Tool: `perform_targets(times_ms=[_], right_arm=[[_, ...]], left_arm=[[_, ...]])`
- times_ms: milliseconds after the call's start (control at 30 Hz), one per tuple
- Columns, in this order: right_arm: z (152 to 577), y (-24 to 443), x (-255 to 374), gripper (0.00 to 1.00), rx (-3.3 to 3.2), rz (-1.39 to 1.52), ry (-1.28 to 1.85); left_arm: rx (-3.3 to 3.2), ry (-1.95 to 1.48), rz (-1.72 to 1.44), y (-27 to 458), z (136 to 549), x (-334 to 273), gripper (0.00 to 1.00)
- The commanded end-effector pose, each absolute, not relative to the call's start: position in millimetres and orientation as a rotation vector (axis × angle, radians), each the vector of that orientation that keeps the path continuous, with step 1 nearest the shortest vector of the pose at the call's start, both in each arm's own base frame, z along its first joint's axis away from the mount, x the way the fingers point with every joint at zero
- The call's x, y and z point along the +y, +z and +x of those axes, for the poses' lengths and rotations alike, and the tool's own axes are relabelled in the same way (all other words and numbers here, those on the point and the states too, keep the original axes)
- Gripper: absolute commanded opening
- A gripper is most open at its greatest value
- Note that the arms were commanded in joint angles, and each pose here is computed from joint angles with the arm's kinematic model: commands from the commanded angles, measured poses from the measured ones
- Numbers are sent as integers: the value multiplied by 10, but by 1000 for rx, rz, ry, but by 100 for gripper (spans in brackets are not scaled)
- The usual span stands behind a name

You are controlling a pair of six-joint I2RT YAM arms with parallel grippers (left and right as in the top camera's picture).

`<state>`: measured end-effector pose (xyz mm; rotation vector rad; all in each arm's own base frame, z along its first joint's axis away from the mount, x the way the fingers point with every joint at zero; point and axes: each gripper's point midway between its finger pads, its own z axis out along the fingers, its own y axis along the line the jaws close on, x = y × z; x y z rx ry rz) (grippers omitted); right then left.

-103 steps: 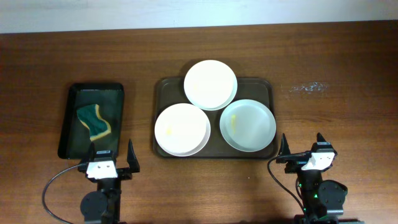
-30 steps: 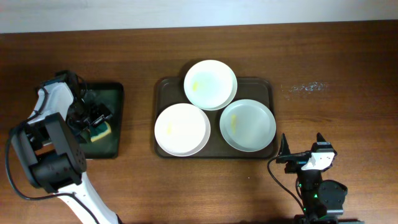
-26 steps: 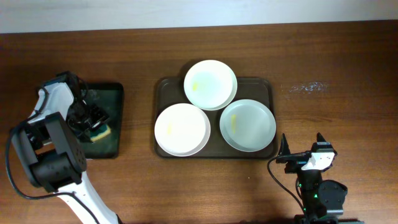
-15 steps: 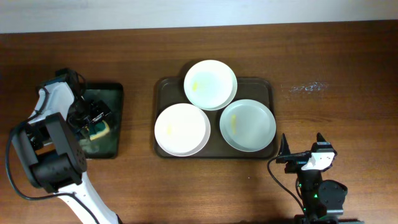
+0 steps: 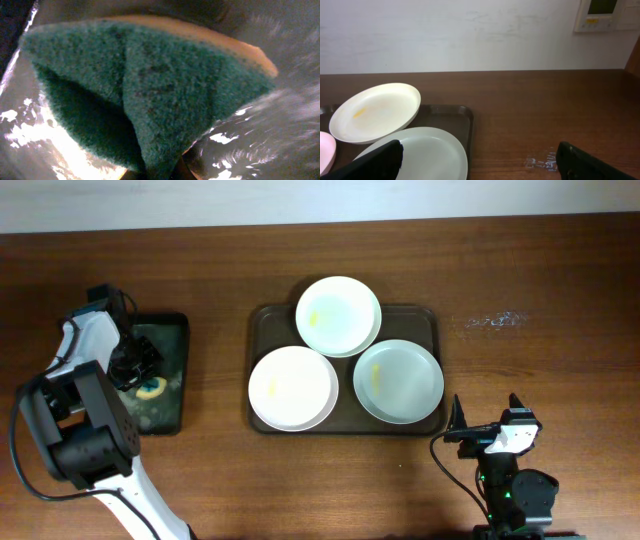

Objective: Clean dirty plates on tray and stack at the side
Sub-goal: 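Reach the left gripper into the black tray and grasp the green sponge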

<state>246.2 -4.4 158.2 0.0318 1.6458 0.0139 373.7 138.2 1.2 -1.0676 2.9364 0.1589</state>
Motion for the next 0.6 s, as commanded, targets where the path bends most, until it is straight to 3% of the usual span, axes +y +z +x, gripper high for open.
perform_targets(times_ms=[0, 267, 333, 433, 567], right_arm=[[2460, 1556, -64, 98, 1649, 42, 9], [2460, 1556, -64, 98, 1649, 42, 9], [2460, 1556, -64, 98, 1649, 42, 9], [2460, 1556, -64, 98, 1649, 42, 9], [2460, 1556, -64, 98, 1649, 42, 9]], left_arm=[[2953, 204, -1086, 105, 3725, 1455, 0], [2688, 33, -997, 1698, 3895, 1338, 0], [2631, 10, -974, 1895, 3904, 1317, 0], [2669, 17, -987, 1596, 3908, 1324, 0], [2816, 28, -1017, 606, 3694, 1257, 0]])
